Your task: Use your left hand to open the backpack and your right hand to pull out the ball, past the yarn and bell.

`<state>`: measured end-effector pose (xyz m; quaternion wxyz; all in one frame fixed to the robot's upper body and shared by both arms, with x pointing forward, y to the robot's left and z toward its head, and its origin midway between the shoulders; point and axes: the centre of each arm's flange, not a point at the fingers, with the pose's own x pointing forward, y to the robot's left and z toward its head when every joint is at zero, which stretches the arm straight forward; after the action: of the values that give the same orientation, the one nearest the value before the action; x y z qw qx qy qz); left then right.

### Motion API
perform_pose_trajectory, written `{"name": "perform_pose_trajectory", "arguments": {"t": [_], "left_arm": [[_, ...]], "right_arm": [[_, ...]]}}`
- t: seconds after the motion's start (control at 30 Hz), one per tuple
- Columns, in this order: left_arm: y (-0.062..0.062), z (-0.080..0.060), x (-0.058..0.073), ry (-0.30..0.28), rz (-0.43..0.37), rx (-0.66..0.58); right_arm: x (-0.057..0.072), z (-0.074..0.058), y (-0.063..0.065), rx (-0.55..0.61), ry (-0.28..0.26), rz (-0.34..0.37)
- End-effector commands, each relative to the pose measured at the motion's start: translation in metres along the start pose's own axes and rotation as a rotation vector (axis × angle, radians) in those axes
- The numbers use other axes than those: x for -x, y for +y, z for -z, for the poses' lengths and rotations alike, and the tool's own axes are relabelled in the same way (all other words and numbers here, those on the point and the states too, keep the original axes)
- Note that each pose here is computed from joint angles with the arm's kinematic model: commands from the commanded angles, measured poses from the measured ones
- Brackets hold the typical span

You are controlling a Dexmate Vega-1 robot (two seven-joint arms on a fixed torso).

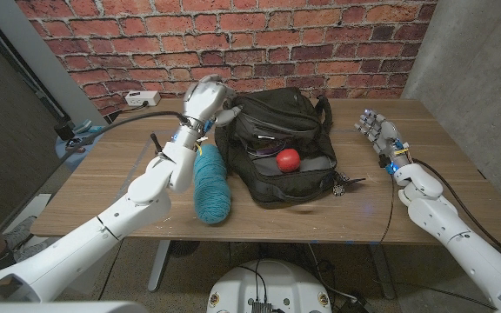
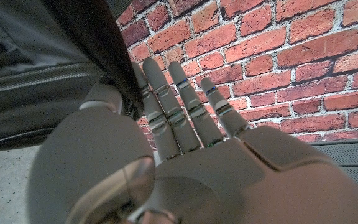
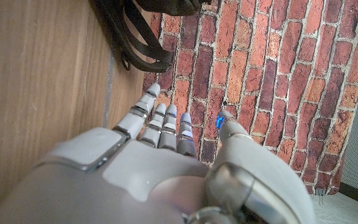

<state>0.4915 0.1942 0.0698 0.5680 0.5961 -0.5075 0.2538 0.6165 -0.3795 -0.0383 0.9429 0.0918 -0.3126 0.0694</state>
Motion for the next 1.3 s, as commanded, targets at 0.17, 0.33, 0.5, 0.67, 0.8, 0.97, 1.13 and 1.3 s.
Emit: {"name": "perform_pose_trajectory", "arguments": {"t": [0.17,0.33,0.5,0.67,0.8,0.97,1.13,1.3], "left_arm": [[-0.003,0.005,-0.013,0.061,0.023,0.1],[-0.007,0.005,-0.02,0.075,0.024,0.127],[-0.011,0.004,-0.025,0.084,0.029,0.15],[-0.014,0.005,-0.029,0.099,0.033,0.175],[-0.016,0.006,-0.031,0.118,0.04,0.203],[-0.019,0.008,-0.033,0.132,0.049,0.221],[-0.019,0.011,-0.036,0.156,0.059,0.249],[-0.02,0.015,-0.039,0.186,0.078,0.285]], "right_arm": [[0.008,-0.004,0.016,0.062,0.028,-0.028],[0.011,-0.008,0.02,0.096,0.037,-0.043],[0.015,-0.009,0.021,0.102,0.04,-0.04],[0.019,-0.011,0.024,0.121,0.045,-0.042],[0.023,-0.013,0.026,0.135,0.04,-0.033],[0.03,-0.014,0.028,0.155,0.038,-0.02],[0.036,-0.017,0.033,0.186,0.046,-0.013],[0.04,-0.021,0.039,0.216,0.051,-0.016]]}}
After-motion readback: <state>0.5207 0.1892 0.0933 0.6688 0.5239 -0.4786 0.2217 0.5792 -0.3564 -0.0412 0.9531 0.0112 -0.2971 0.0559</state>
